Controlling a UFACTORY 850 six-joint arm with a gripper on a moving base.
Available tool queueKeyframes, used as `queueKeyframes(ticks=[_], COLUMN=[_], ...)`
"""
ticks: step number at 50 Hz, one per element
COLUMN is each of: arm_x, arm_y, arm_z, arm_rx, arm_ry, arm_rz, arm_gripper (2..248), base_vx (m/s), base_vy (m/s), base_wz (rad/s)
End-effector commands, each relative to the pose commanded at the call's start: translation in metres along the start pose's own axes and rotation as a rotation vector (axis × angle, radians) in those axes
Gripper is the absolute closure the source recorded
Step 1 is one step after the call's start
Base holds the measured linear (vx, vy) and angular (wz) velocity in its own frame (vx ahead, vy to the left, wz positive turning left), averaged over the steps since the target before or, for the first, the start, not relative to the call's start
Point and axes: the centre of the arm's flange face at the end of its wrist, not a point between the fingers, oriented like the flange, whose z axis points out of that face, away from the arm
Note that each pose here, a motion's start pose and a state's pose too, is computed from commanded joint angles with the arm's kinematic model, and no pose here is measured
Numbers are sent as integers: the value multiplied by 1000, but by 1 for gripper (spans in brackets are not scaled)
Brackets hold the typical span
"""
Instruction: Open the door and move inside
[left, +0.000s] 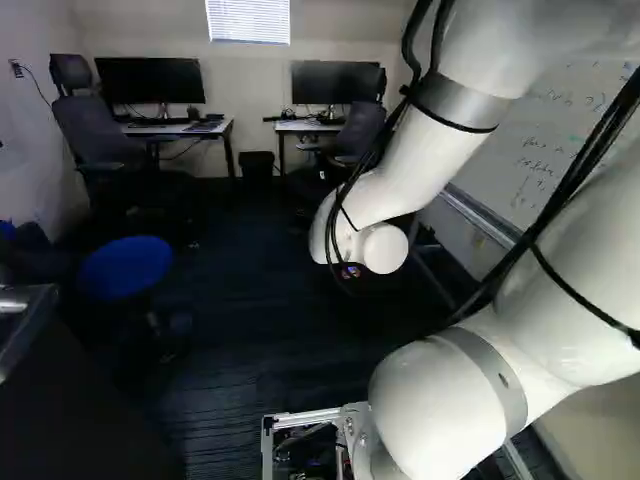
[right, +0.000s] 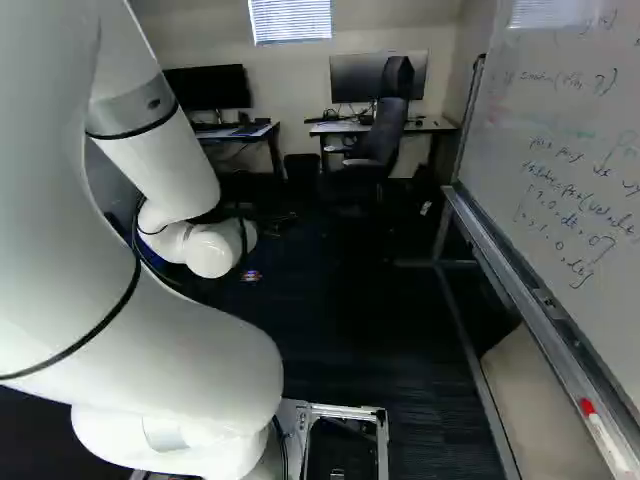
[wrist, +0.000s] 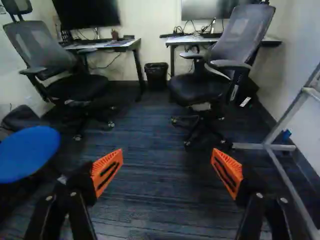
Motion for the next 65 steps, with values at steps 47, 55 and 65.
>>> queueKeyframes(ticks=[47,55,65], arm_x=[0,0,0], arm_y=[0,0,0], arm_z=[0,0,0], arm_rx=[0,0,0], arm_ry=[0,0,0], arm_rz=[0,0,0], arm_gripper=[3,3,3], base_vx=[98,0,0], base_vy=[2,0,0], base_wz=[3,0,0])
